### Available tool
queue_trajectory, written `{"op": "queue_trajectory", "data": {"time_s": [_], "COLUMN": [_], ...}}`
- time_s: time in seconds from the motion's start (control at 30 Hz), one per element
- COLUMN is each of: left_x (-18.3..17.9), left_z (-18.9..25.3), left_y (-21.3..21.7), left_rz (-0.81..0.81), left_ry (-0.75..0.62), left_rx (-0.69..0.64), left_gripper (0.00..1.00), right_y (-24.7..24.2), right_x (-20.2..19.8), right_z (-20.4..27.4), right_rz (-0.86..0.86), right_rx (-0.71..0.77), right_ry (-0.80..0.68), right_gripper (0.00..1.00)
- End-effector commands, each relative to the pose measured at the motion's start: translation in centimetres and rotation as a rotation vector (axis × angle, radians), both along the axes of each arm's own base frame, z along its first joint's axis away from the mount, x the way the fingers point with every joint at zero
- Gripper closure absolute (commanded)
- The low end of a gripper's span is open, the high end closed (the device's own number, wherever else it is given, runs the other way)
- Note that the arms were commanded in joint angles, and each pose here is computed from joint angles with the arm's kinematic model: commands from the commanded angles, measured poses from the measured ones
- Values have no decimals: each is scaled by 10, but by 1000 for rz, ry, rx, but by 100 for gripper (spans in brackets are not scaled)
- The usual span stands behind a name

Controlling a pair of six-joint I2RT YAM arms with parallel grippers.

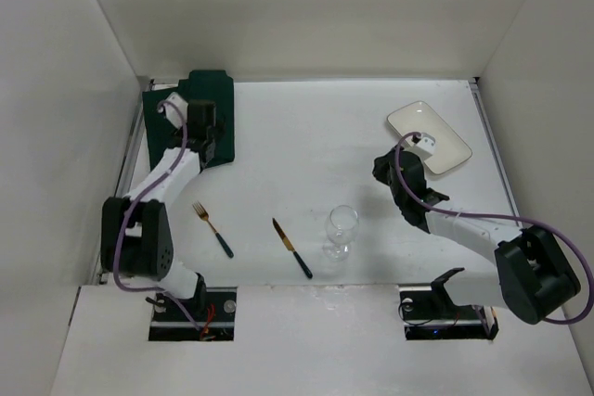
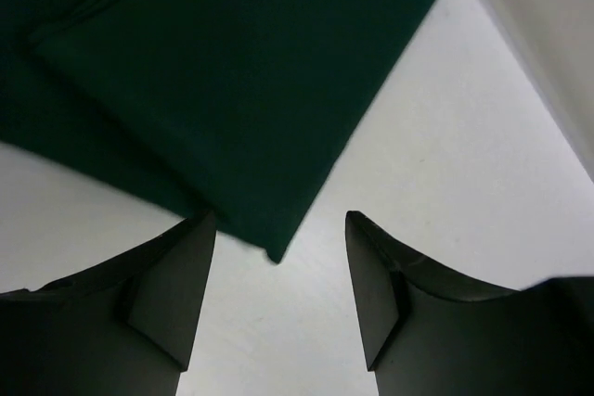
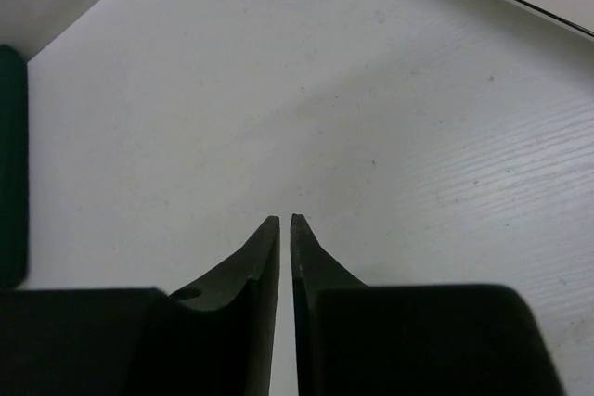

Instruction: Set the dinner table for one person

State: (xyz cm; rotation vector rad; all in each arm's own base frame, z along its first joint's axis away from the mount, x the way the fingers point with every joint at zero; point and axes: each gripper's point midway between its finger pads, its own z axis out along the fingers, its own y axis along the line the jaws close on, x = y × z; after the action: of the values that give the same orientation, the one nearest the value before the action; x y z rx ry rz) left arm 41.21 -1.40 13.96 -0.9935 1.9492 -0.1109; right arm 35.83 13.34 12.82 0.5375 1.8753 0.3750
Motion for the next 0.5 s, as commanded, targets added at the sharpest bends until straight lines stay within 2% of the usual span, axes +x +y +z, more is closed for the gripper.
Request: {"op": "queue_trajectory", "data": {"time_s": [0.0,0.1,0.2,0.33,0.47], "left_x": [40,68,93,127,147], "left_z": [22,6,-9,-25,-52], "left_y": [-5,-13,-23,-26,-23], "left_rz": [-43,-82,-129,-164,-214], "left_ry": [-19,46,109,159,248], "left_rx": [127,150,203,287,366], "left_gripper": [44,44,44,46,54], "right_y": [10,9,12,30,38], "right_x": [9,8,10,10,11], "right_z": [28,31,30,30,26], "right_rz": [17,15,28,93,110], "right_rx": [44,44,45,8,-9], "right_ry": [-84,-94,-93,-88,-75], "right_gripper": [78,65,57,53,53]}}
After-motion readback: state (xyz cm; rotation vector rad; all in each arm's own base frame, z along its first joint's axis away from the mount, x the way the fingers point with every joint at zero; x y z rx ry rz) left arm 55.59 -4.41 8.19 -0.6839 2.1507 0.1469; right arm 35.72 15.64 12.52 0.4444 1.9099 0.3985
